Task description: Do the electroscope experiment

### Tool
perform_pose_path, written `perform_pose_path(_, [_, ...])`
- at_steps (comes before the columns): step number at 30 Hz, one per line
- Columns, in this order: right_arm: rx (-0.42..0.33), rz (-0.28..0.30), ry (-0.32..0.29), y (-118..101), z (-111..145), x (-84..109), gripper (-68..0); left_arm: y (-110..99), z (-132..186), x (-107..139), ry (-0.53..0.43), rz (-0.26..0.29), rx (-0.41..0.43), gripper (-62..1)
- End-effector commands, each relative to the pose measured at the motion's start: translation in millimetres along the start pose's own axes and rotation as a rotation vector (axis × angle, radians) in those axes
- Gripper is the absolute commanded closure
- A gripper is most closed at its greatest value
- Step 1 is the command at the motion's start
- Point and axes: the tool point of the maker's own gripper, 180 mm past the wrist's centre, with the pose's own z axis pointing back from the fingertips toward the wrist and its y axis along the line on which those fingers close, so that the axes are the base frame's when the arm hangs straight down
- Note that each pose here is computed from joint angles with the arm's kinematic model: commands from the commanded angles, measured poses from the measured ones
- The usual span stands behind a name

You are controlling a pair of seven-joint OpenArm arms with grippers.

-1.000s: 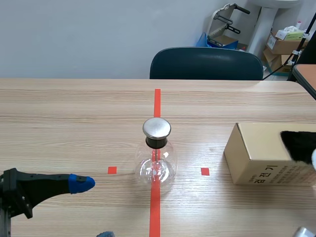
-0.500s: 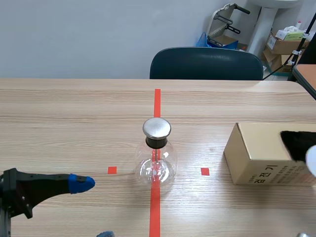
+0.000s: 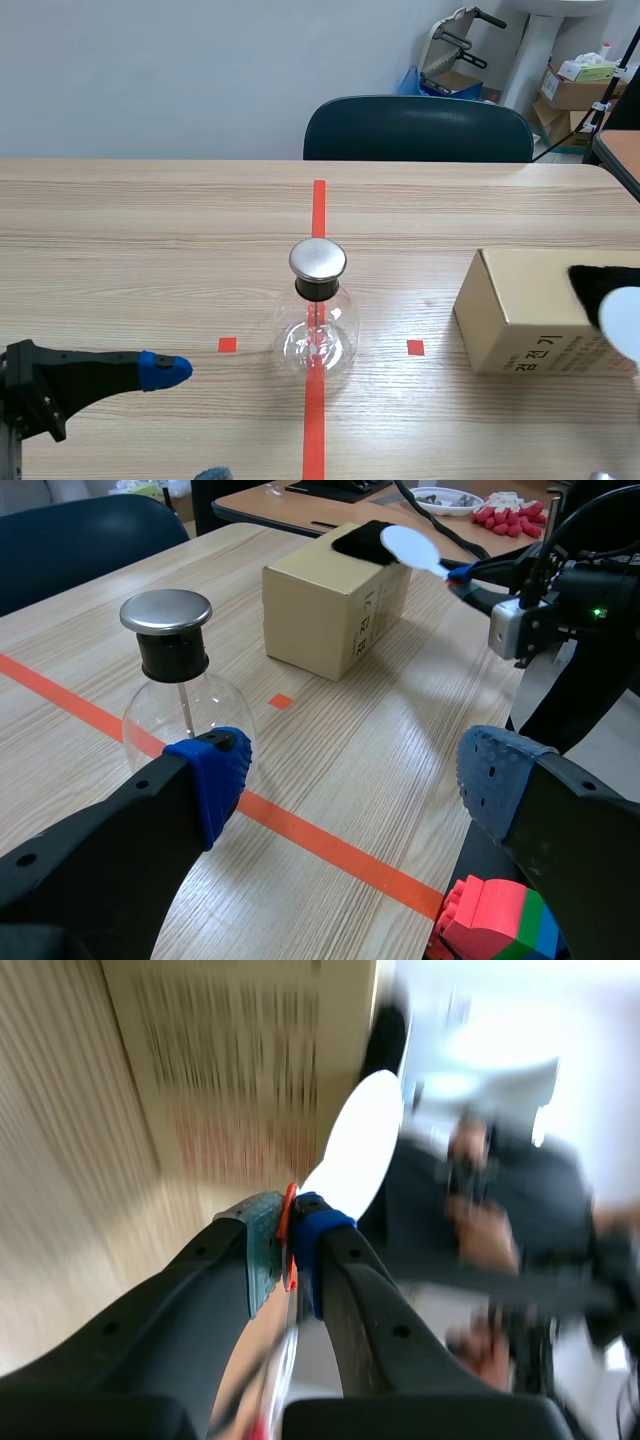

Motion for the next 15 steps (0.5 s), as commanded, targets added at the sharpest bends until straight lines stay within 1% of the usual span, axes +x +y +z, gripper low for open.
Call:
perform_pose_path(1, [-0.036, 0.024, -0.036, -7.6, -1.4, 5.8, -1.7, -3.4, -2.4, 10.0, -0.037, 0.007, -0.009, -45.2])
perform_pose_path(2, [-0.036, 0.020, -0.041, -7.2, -1.5, 8.0, -1.7, -3.4, -2.4, 9.7, -0.035, 0.007, -0.009, -45.2])
perform_pose_path(3, [-0.037, 0.015, -0.018, -7.1, -1.5, 5.0, -1.7, -3.4, -2.4, 9.6, -0.034, 0.007, -0.009, -45.2])
perform_pose_path(7, [-0.037, 0.005, 0.196, -6.6, 2.9, -31.8, -1.7, -3.4, -2.3, 9.6, -0.034, 0.008, -0.009, -45.2])
perform_pose_path(8, [-0.037, 0.004, 0.230, -6.7, 4.0, -37.9, -1.7, -3.4, -2.3, 9.6, -0.034, 0.008, -0.009, -45.2])
perform_pose_path(9, [-0.037, 0.005, 0.241, -6.8, 4.6, -40.2, -1.7, -3.5, -2.4, 9.6, -0.034, 0.008, -0.008, -45.2])
perform_pose_path(10, [-0.037, 0.008, 0.229, -7.0, 4.0, -38.5, -1.7, -3.4, -2.4, 9.7, -0.035, 0.008, -0.008, -45.2])
perform_pose_path(11, [-0.037, 0.012, 0.182, -7.2, 2.1, -31.0, -1.7, -3.4, -2.4, 9.7, -0.035, 0.008, -0.008, -45.2])
perform_pose_path(14, [-0.035, 0.020, -0.013, -7.0, -1.0, 2.8, -1.7, -3.4, -2.4, 9.7, -0.035, 0.008, -0.008, -45.2])
perform_pose_path(15, [-0.035, 0.020, -0.057, -6.8, -0.7, 11.0, -1.7, -3.4, -2.4, 9.7, -0.035, 0.008, -0.008, -45.2])
